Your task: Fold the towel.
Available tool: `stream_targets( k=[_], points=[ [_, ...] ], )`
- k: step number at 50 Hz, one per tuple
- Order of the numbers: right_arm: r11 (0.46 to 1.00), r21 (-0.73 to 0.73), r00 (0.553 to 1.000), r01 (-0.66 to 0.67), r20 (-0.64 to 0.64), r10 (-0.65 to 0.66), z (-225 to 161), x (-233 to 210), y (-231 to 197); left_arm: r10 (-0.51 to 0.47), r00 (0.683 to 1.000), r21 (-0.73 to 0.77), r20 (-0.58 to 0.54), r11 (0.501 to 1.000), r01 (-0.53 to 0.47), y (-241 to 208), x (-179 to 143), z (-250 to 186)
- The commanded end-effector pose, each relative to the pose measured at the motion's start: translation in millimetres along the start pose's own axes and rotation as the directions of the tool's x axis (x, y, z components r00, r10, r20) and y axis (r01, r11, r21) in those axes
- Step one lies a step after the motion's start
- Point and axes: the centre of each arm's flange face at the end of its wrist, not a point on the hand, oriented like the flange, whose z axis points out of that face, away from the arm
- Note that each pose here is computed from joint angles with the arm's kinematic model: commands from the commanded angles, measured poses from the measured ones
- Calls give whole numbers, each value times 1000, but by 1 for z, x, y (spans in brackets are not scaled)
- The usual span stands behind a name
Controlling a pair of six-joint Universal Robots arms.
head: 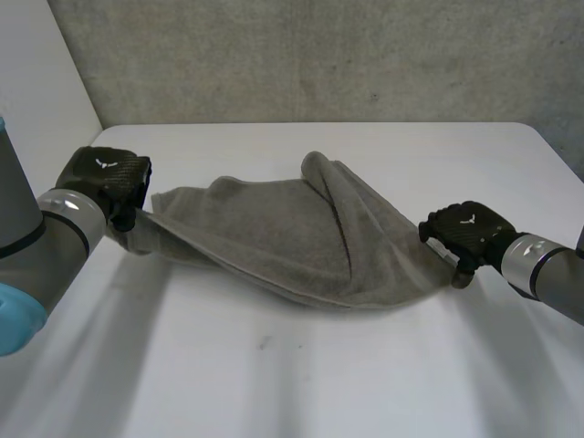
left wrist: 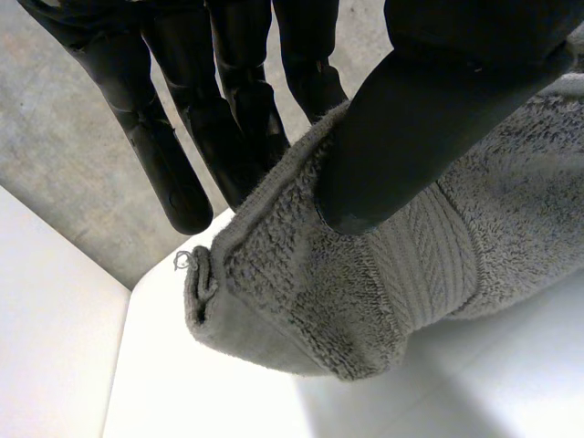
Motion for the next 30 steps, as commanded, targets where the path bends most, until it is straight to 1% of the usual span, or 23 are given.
stream_targets(
  k=[1, 19, 30],
  points=[
    [996, -20, 996, 81, 25, -81, 15, -2, 13, -10, 1000, -9, -2, 1000, 10, 9, 3, 3],
    [995, -20, 994, 101, 36, -101, 41, 2, 27, -17, 1000, -7, -3, 1000, 17, 10, 4, 3],
    [994, -5, 994, 109, 24, -108, 49, 8, 26, -17, 1000, -10, -3, 1000, 17, 11, 4, 4]
  ],
)
